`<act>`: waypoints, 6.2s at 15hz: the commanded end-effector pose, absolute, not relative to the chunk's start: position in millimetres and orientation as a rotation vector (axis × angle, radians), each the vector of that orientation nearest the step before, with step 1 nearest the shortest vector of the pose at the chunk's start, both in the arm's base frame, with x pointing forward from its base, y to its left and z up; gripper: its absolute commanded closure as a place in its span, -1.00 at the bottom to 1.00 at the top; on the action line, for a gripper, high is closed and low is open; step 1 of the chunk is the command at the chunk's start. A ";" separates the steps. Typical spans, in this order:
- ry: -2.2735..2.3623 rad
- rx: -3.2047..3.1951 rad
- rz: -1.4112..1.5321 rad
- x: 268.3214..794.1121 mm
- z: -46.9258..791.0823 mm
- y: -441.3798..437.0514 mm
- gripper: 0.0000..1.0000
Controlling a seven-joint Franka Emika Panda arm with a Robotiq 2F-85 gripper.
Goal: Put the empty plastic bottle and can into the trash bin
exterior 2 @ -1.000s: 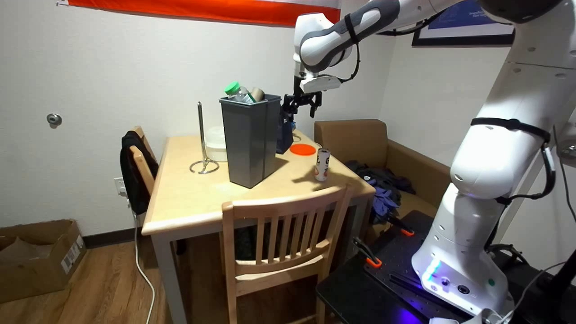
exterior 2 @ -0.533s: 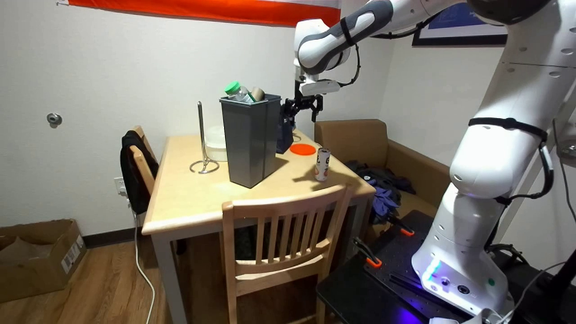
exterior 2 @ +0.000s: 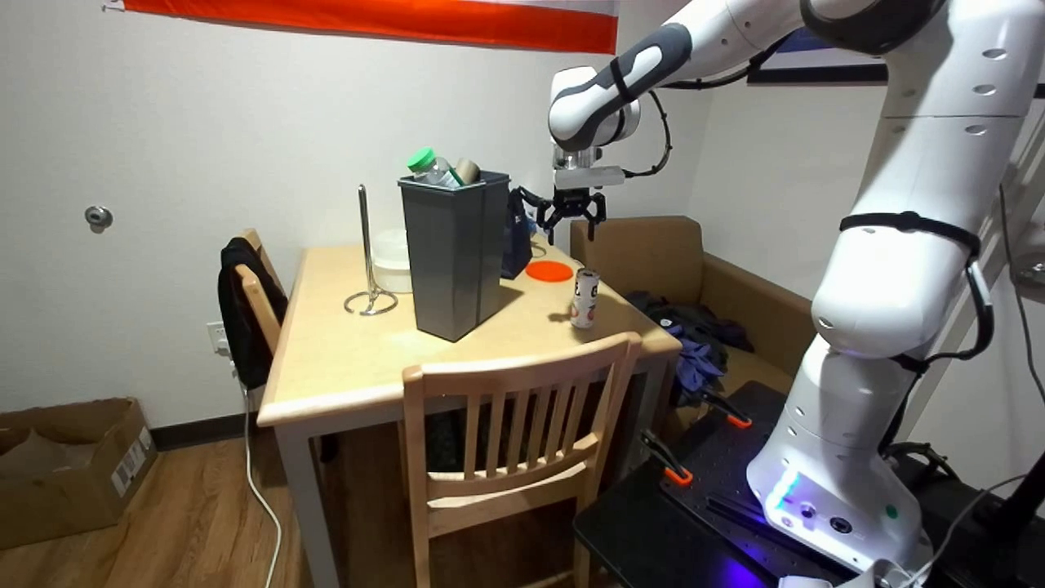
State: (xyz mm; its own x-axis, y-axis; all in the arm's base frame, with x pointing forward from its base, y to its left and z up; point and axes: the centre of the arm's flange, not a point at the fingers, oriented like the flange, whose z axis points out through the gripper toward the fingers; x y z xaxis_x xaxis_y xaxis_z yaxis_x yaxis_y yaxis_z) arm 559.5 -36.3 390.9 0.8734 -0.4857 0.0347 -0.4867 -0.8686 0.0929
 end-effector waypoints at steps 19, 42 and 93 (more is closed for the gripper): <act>-1.239 2.916 -0.221 564.5 300.0 -104.9 -1.00; -1.106 2.836 0.072 570.7 354.9 -85.4 0.28; -0.019 3.062 0.187 611.2 642.0 65.9 0.28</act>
State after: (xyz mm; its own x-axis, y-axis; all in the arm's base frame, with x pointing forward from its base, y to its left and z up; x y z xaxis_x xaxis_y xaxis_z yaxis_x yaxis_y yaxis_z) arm 605.9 58.2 614.9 0.9936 -0.0087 0.1123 -0.0174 -0.9969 0.0763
